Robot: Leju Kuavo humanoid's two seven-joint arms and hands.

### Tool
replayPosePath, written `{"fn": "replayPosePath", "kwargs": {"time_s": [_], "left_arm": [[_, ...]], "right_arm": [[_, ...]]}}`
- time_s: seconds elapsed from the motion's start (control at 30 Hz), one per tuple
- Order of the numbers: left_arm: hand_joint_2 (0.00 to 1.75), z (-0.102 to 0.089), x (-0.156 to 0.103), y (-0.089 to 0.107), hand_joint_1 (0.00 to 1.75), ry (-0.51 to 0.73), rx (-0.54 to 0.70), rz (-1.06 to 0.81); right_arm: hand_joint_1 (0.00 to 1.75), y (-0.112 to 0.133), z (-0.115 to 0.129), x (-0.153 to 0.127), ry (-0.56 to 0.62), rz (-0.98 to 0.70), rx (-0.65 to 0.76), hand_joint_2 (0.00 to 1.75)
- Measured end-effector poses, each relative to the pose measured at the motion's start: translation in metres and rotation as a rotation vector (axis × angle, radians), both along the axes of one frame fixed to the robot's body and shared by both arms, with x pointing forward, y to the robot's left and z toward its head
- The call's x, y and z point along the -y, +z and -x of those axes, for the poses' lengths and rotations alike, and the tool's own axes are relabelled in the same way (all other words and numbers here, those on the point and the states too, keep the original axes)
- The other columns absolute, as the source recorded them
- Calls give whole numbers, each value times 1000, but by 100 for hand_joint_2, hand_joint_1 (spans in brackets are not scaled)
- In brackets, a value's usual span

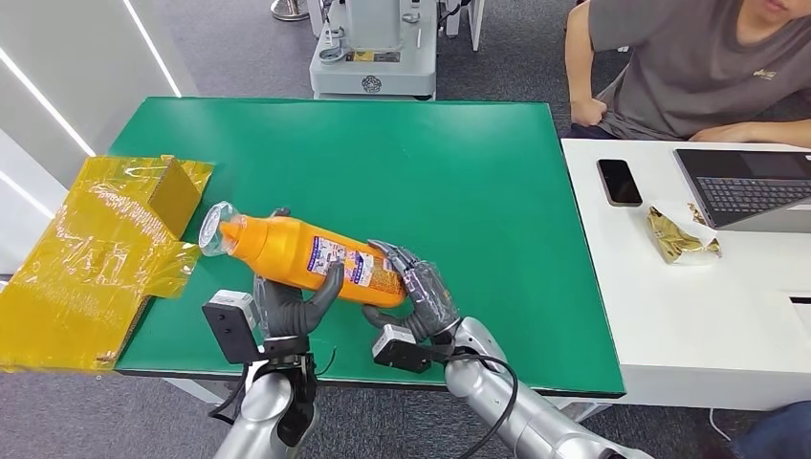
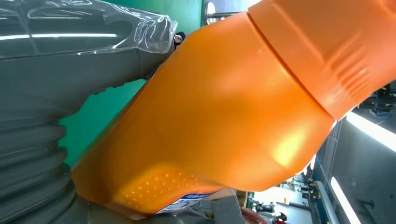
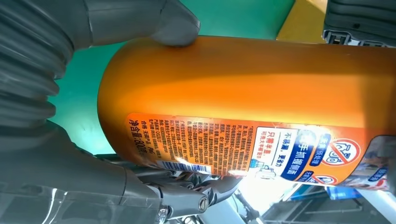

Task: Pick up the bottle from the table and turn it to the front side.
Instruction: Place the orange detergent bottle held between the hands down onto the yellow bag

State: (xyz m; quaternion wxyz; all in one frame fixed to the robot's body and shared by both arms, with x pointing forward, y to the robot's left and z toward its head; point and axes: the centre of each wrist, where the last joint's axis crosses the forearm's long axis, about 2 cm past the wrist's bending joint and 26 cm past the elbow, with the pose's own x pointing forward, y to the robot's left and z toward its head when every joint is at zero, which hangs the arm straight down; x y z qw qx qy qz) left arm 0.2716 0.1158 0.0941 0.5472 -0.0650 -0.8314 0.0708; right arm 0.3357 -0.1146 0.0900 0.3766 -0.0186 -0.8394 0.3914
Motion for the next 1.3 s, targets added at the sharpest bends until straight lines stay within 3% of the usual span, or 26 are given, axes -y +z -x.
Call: {"fn": "replayPosePath", "kwargs": {"time_s": [0.4, 0.47, 0.53, 0.6, 1.0, 1.3], "left_arm": [[175, 6, -1, -5, 175, 16, -14, 34], [175, 6, -1, -5, 175, 16, -14, 35], [175, 6, -1, -5, 175, 16, -14, 36], [175, 6, -1, -4, 175, 18, -10, 35], [175, 3, -4, 0, 175, 50, 7, 37], [175, 8, -10, -3, 175, 123, -12, 44]], "right_arm": [[175, -6, 1, 3, 0, 29, -2, 175], [153, -6, 1, 4, -3, 30, -1, 175], [65, -6, 1, 4, -7, 31, 2, 175], [0, -6, 1, 4, -11, 29, 4, 175], [0, -1, 3, 3, -73, -61, 2, 175], [0, 8, 28, 4, -176, -225, 1, 175]]}}
